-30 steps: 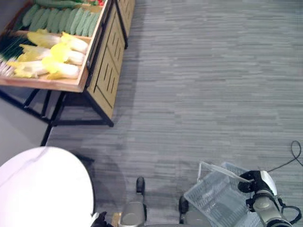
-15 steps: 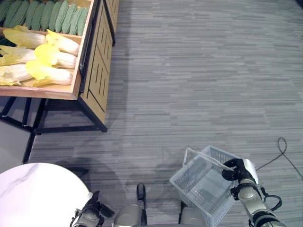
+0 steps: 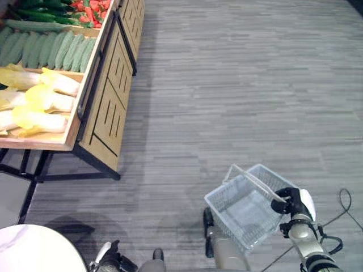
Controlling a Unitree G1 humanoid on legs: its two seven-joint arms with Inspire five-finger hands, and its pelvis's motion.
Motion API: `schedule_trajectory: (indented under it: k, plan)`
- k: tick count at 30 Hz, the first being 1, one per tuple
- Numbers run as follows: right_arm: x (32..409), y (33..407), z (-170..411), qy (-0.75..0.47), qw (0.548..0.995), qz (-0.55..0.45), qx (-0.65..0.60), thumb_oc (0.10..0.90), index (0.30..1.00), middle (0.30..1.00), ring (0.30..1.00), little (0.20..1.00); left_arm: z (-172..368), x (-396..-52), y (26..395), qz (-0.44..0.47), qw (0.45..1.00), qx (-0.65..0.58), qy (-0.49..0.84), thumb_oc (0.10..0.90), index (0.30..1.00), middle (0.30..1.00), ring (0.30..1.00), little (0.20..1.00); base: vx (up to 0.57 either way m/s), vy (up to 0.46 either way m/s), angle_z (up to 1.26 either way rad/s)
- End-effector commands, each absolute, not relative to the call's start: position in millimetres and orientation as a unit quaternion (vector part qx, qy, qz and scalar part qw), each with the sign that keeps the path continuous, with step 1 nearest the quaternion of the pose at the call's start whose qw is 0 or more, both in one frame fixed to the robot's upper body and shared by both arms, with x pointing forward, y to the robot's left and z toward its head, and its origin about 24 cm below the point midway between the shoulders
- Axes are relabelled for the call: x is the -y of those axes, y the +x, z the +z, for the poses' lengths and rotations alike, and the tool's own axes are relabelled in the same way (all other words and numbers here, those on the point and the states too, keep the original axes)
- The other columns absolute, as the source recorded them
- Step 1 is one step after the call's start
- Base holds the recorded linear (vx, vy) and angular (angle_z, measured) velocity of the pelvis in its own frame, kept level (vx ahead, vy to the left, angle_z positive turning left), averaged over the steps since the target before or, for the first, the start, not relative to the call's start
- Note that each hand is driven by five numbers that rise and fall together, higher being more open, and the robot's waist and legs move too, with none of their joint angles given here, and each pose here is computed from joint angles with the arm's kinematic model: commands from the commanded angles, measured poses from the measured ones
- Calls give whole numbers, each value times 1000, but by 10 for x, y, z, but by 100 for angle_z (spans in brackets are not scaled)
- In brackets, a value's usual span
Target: Get the vegetables into the basket
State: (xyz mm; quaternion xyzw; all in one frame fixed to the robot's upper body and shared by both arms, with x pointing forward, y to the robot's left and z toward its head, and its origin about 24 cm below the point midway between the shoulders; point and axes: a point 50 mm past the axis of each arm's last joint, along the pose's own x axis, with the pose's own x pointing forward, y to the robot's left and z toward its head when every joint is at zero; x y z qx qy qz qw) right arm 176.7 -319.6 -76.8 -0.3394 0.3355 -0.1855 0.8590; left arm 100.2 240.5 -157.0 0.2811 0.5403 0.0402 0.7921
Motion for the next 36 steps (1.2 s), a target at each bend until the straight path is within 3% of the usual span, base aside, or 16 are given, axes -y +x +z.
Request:
schedule_trajectory:
  k: [1,9,15,20,36]
  plan:
    - [3458,1762,-505,-390,852,-195,-289,400,300,300,300,300,-1467,-2596,1172,65,794,-518,310,900,1000,1000,1000,1000,194,-271,14]
    - [3640,1724,-398,-403,838,-232,-285,400,300,300,300,300,-1489,-2495,1205,50,794,-516,317,900,1000,1000,1000,1000,155,-119,28]
    - [3464,1676,-568,-403,840,-198,-305,400,300,300,300,300,-1531,-2542,1015,41,773,-540,330,900,1000,1000,1000,1000,301,247,-70]
    - [3293,1866,-592,-395,852,-182,-292,400,300,300,300,300,-1449,-2656,1169,54,781,-517,346,900,1000,1000,1000,1000,71,216,-31]
    - [3214,1905,-626,-398,854,-163,-293,400,300,300,300,300,-1450,-2709,1102,42,772,-523,358,900,1000,1000,1000,1000,39,95,1]
